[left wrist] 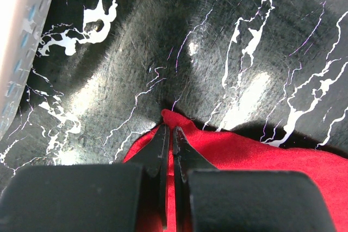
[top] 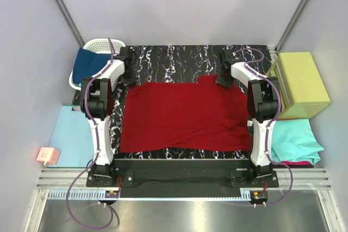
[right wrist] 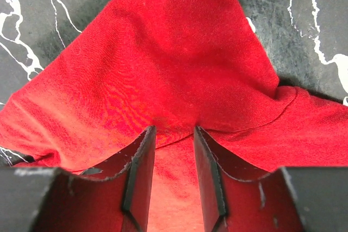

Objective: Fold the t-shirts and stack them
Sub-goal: Grap the side of the flattened tshirt furthest away from the robot with both arms

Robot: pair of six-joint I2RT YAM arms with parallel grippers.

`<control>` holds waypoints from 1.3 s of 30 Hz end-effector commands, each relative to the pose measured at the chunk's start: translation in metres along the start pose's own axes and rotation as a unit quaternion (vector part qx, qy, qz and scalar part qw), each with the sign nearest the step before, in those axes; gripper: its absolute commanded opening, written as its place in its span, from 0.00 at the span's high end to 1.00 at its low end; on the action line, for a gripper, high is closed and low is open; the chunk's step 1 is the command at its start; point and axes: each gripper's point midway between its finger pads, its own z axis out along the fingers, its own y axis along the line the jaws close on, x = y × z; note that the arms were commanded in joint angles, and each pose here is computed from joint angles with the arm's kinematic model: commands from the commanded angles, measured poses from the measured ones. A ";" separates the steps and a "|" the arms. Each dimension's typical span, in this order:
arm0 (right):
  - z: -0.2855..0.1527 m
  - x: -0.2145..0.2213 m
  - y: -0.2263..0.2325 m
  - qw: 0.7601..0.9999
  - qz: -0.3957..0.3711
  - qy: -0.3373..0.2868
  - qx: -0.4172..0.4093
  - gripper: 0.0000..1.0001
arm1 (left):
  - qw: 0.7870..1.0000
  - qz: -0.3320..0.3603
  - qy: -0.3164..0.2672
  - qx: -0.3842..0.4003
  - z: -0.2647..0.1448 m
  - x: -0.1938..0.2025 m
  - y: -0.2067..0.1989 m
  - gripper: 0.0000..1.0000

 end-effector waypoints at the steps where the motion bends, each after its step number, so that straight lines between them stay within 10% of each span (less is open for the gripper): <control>1: 0.008 0.000 -0.009 1.000 0.001 0.001 0.021 0.60 | 0.999 0.002 -0.028 0.023 -0.022 -0.013 -0.009 0.98; 10: 0.008 -0.004 -0.008 1.000 0.000 -0.002 0.019 1.00 | 0.999 -0.001 -0.034 0.026 -0.031 -0.015 -0.010 0.98; 39: -0.076 -0.014 -0.040 0.997 0.028 -0.074 0.016 1.00 | 0.997 0.008 -0.071 0.042 -0.098 0.003 -0.006 1.00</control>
